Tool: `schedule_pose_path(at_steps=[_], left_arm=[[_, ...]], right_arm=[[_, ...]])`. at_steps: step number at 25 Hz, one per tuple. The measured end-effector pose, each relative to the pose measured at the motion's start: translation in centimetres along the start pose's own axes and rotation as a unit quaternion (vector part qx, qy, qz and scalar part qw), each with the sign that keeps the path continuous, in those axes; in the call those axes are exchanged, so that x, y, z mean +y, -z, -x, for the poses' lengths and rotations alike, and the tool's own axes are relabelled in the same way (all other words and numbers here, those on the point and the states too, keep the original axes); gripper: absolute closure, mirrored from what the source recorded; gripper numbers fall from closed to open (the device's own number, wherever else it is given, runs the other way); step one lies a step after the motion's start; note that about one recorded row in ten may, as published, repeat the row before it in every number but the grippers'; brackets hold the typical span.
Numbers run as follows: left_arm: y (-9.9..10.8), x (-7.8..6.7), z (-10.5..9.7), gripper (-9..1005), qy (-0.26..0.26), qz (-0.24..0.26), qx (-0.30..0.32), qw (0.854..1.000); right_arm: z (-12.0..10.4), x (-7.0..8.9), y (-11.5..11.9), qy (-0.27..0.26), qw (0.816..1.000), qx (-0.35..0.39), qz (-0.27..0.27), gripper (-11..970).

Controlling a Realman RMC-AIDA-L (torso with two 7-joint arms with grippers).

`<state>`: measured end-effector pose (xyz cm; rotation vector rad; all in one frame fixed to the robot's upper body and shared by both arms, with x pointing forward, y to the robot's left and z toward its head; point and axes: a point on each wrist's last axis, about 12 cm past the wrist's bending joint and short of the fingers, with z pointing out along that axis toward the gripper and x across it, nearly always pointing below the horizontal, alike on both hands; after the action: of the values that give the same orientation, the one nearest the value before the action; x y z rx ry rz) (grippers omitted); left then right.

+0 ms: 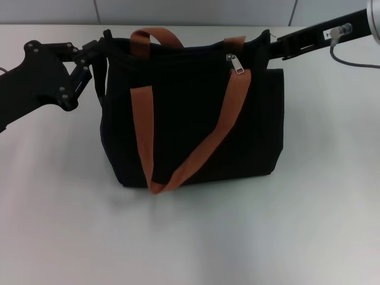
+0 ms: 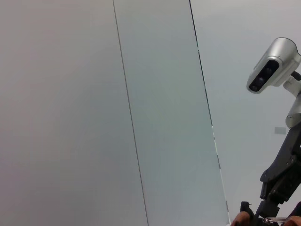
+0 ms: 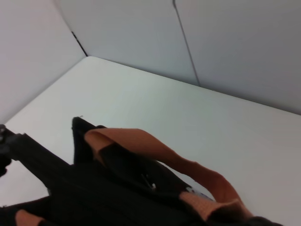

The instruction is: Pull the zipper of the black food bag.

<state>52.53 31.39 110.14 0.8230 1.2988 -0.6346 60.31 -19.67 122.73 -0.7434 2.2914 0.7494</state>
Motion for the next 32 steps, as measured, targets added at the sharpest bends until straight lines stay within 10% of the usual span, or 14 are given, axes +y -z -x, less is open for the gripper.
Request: schedule_pose_path(at_steps=[14,25,32], left_arm=[[-0.1,-0.1,0.0,830,0.001,-0.001,-0.001,1.0],[-0.1,-0.5,-0.2,823,0.008,-0.008,0.0,1.0],[0.1,-0.5,-0.1,819,0.022,-0.011,0.001,1.0]], right_arm=[[-2.6,-3.2,4.2,-0.039,0.971,-0.203,0.116,843],[-12.6,-3.1,5.8,0.126,0.84,-0.422,0.317,366],[-18.3,-1.3,3.5,0.218,0.846,-0.376,0.309,197]])
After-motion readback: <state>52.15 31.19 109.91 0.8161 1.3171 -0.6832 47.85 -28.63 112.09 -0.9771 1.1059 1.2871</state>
